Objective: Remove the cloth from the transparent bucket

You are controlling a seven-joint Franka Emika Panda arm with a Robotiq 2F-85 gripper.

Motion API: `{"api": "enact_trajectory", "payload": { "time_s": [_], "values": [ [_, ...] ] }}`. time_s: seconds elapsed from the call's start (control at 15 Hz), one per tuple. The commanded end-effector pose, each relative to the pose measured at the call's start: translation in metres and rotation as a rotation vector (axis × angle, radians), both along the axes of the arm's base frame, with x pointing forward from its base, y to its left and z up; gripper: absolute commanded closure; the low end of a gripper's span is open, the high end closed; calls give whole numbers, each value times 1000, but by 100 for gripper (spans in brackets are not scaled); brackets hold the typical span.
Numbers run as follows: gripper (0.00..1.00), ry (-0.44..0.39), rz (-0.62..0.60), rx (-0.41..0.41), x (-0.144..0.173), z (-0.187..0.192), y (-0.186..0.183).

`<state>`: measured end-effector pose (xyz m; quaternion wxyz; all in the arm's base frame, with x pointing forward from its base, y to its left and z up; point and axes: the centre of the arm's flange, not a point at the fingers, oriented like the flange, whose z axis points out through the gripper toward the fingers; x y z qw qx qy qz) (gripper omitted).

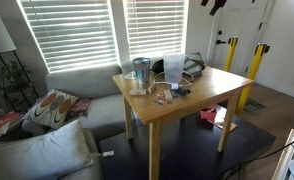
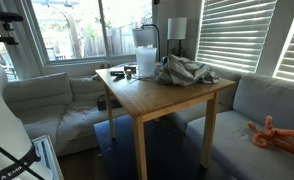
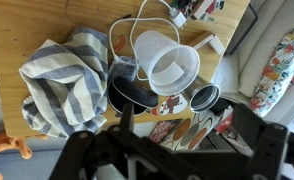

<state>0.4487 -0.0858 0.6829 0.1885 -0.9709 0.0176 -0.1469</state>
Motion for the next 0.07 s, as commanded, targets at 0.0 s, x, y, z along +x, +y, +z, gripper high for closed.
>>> {"api": "enact_trajectory", "payload": {
  "time_s": [0.0],
  "values": [
    [0, 0, 0, -1, 0, 0, -1]
  ]
}}
